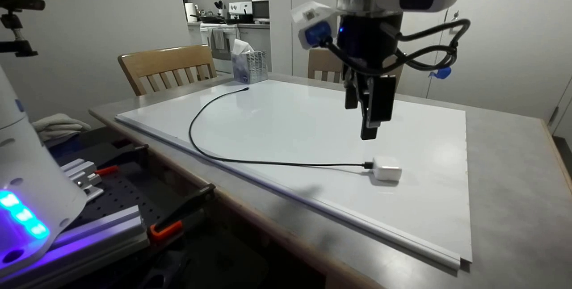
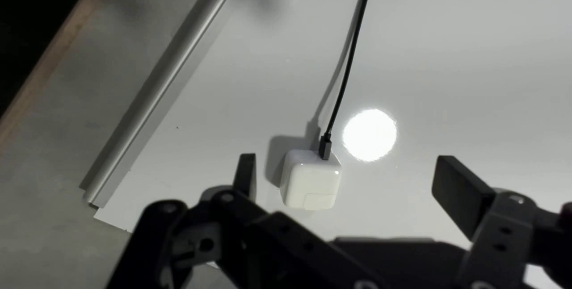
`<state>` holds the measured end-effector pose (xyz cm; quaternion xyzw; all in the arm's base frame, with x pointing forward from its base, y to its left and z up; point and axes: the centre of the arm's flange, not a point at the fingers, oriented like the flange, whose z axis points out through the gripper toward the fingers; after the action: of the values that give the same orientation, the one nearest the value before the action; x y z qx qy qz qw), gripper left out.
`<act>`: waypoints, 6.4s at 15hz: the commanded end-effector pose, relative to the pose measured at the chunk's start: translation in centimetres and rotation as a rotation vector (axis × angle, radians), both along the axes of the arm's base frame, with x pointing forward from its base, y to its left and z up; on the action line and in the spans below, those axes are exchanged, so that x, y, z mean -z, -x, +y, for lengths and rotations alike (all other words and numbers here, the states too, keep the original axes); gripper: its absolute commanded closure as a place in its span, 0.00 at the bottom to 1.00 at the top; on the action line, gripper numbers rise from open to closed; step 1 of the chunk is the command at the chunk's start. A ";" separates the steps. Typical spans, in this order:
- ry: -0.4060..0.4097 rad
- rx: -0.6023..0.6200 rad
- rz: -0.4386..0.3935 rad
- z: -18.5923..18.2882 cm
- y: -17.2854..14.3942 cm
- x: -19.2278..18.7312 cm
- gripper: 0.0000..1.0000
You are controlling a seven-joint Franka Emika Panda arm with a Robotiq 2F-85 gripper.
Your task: Coil the charger on the table
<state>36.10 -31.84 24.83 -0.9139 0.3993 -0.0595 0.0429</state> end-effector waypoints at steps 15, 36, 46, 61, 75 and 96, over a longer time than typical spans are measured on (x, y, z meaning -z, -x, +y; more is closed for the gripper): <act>-0.032 -0.072 0.027 -4.2 -2.3 7.5 0.00; 0.099 -0.049 0.002 -3.4 -4.3 8.4 0.00; 0.110 -0.025 -0.017 -2.7 -3.5 9.3 0.00; 0.138 -0.037 -0.010 -2.8 -2.4 9.6 0.74; 0.132 -0.389 -0.159 3.8 -13.6 5.7 0.49; 0.044 -0.860 -0.268 10.3 -24.8 3.4 0.74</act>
<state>60.01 -21.93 21.25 -0.9818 -0.0042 -0.1692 0.0866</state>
